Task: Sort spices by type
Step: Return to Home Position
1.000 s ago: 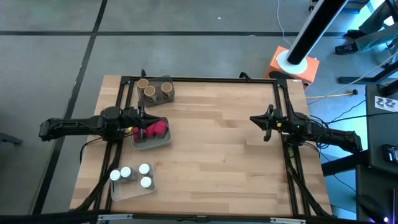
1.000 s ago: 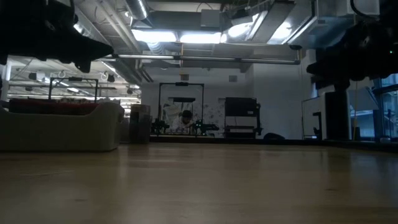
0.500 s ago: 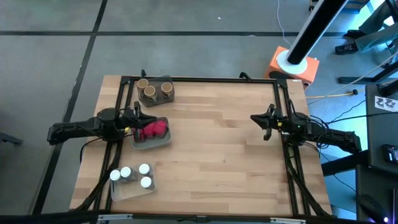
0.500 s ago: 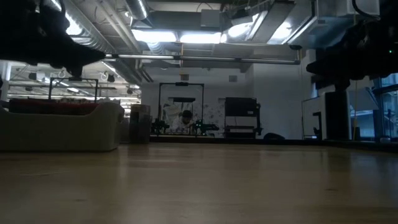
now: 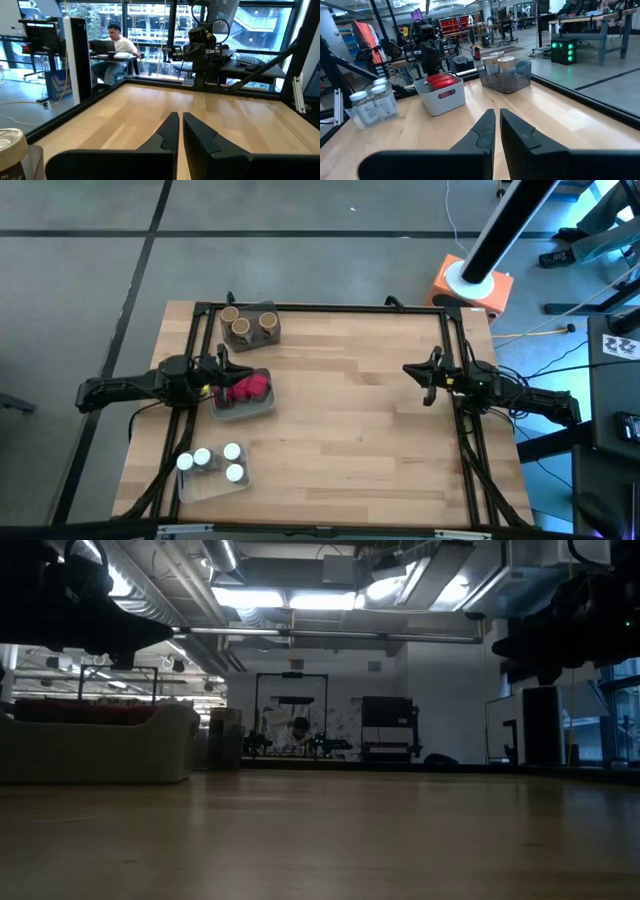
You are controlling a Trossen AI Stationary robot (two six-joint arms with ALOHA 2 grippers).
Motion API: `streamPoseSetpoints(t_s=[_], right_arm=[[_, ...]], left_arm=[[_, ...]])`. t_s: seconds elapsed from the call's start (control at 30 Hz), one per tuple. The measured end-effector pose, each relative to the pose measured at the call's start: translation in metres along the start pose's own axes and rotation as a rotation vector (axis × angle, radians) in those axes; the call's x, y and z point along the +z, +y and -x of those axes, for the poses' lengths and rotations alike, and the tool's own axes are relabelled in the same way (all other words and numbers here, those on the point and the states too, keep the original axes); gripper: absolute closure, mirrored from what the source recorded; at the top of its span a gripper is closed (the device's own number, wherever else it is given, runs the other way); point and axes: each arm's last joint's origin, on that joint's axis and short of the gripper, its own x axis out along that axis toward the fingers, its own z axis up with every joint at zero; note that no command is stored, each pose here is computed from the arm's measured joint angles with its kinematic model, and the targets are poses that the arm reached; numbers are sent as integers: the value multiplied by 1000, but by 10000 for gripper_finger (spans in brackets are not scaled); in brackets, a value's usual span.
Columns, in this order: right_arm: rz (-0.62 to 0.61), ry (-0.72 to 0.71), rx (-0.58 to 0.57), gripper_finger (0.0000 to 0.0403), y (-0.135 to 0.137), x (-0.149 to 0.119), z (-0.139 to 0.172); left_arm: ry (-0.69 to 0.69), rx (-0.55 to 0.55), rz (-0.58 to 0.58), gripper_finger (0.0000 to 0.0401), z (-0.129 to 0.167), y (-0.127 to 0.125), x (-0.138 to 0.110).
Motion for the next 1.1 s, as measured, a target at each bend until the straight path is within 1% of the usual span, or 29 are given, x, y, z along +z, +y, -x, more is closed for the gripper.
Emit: streamPoseSetpoints(t_s=[0.13, 0.27, 1.1], right_arm=[[0, -35, 27, 375, 0, -4, -2], [23, -27, 46, 375, 1, -4, -2], [22, -50, 51, 375, 1, -2, -2]], left_arm=[[6, 0, -19, 391, 0, 0, 0], [6, 0, -19, 391, 0, 0, 0], [6, 0, -16, 391, 0, 0, -1]])
